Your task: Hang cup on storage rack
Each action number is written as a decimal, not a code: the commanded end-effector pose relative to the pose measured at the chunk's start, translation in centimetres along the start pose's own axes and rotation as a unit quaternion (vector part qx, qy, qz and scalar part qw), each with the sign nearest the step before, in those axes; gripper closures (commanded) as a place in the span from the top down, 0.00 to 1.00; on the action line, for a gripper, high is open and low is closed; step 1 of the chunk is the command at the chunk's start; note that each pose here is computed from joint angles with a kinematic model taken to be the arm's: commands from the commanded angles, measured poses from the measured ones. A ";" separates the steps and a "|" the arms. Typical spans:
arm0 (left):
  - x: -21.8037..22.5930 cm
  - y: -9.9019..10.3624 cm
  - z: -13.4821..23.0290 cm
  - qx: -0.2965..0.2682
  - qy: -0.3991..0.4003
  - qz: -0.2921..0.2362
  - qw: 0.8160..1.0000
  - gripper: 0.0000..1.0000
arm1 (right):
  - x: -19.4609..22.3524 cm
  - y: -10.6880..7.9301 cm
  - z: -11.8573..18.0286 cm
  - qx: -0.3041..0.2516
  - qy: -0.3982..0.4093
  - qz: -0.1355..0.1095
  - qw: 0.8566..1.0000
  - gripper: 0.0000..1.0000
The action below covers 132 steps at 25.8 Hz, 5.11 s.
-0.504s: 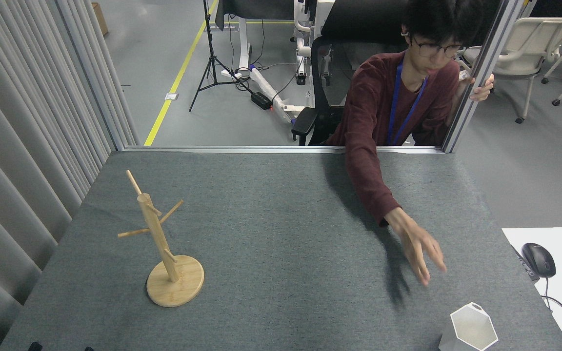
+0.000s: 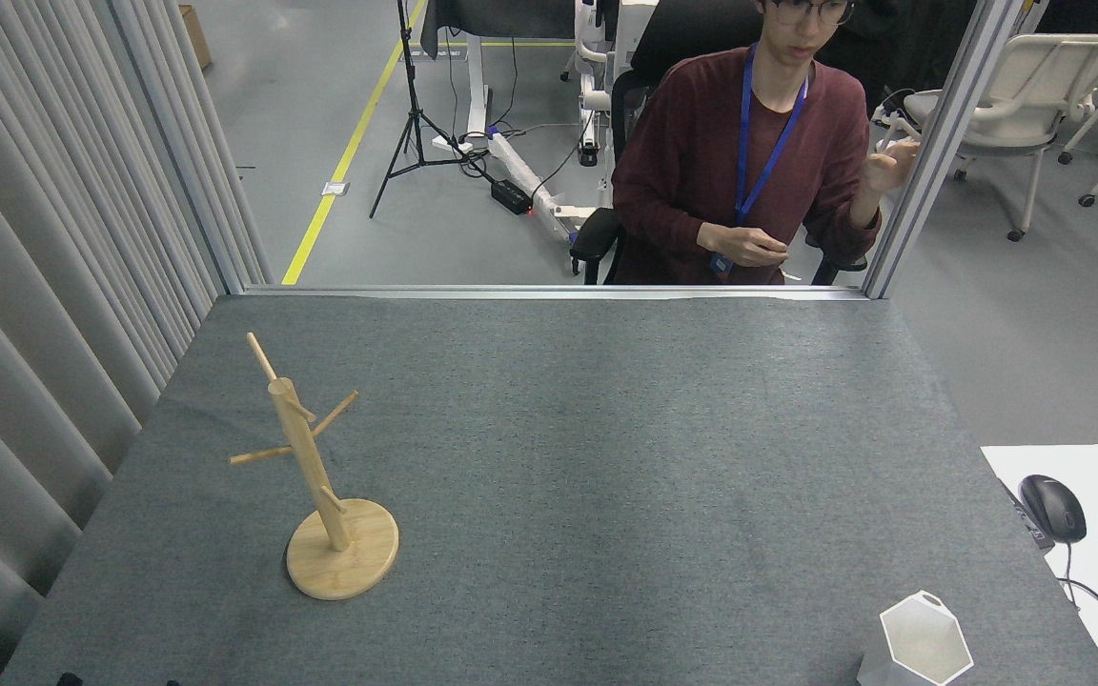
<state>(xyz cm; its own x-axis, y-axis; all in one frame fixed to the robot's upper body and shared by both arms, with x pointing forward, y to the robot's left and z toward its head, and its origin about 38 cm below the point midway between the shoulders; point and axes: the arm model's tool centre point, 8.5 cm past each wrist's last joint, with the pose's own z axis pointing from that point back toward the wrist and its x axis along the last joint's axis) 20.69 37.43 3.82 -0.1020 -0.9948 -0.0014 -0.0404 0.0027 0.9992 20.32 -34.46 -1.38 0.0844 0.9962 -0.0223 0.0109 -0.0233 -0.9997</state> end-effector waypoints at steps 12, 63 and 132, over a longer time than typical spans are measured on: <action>-0.2 -0.7 0.3 -0.008 0.005 0.006 1.000 0.99 | 1.2 1.6 -3.5 0.021 -0.017 -0.013 1.000 0.98; 11.4 0.3 -7.2 0.031 -0.180 0.014 0.983 0.99 | 0.6 -3.1 -11.0 -0.064 -0.040 0.002 0.997 0.56; 28.9 1.5 -11.3 0.075 -0.331 -0.058 0.939 0.99 | 33.0 -9.2 -2.8 -0.150 -0.339 -0.043 0.928 0.60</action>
<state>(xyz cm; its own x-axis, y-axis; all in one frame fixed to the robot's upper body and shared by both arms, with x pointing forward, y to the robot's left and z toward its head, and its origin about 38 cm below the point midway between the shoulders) 29.13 7.77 5.78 -0.6607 -0.7263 -0.1894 -0.2323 -0.0420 0.9717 26.33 -2.43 7.07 -0.5122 0.8573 -0.0509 0.2842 0.1132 -0.9521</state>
